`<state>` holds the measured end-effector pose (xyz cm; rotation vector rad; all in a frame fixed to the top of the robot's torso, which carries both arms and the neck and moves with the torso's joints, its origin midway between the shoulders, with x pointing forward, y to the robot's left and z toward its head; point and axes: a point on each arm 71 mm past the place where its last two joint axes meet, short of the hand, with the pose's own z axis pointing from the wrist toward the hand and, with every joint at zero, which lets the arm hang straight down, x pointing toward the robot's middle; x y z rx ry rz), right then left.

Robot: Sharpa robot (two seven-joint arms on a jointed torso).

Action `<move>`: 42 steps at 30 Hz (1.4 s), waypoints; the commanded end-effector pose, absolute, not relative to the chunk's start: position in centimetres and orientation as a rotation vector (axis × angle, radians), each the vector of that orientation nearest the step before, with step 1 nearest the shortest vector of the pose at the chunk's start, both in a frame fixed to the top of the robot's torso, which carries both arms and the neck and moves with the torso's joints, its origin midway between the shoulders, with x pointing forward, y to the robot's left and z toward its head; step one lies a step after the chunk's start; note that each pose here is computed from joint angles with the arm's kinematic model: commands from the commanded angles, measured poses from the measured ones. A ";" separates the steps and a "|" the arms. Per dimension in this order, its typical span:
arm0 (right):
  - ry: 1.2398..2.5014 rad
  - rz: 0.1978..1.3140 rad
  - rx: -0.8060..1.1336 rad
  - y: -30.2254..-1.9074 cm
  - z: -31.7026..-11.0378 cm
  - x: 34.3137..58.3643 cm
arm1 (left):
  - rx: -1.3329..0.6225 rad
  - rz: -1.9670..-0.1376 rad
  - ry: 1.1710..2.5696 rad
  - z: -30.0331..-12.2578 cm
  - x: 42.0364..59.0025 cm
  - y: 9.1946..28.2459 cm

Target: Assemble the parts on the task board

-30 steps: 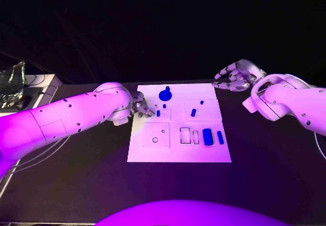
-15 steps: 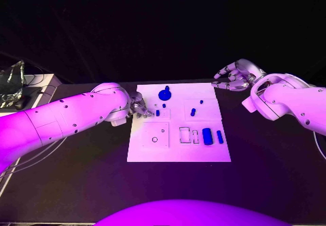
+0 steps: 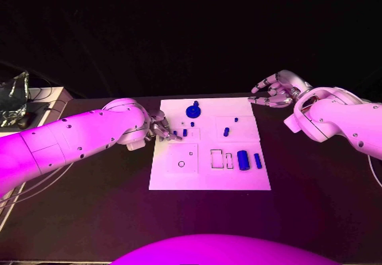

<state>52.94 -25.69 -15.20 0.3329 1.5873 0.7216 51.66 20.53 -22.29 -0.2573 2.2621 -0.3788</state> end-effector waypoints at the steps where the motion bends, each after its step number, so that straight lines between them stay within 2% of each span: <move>1: 1.593 0.728 0.314 -25.6 -15.2 52.9 | -0.298 -0.453 2.292 -22.4 51.2 20.6; 6: 1.591 0.725 0.316 -25.8 -15.3 52.8 | -0.366 -0.589 2.250 -21.2 51.0 21.3; 12: 1.576 0.728 0.318 -26.0 -15.2 52.9 | -0.352 -0.721 2.072 -18.6 51.7 21.8; 16: 1.546 0.745 0.322 -26.0 -15.0 52.9 | -0.278 -0.776 1.917 -17.1 52.2 21.3; 23: 1.485 0.788 0.338 -25.9 -14.6 53.1 | -0.147 -0.832 1.702 -15.6 52.9 19.6; 26: 1.470 0.800 0.342 -25.8 -14.5 53.1 | -0.076 -0.830 1.656 -15.7 53.2 18.7; 32: 1.450 0.817 0.340 -25.5 -14.4 53.1 | 0.092 -0.782 1.634 -17.4 53.5 16.6; 42: 1.444 0.828 0.331 -25.2 -14.3 53.1 | 0.267 -0.687 1.681 -19.6 54.0 14.7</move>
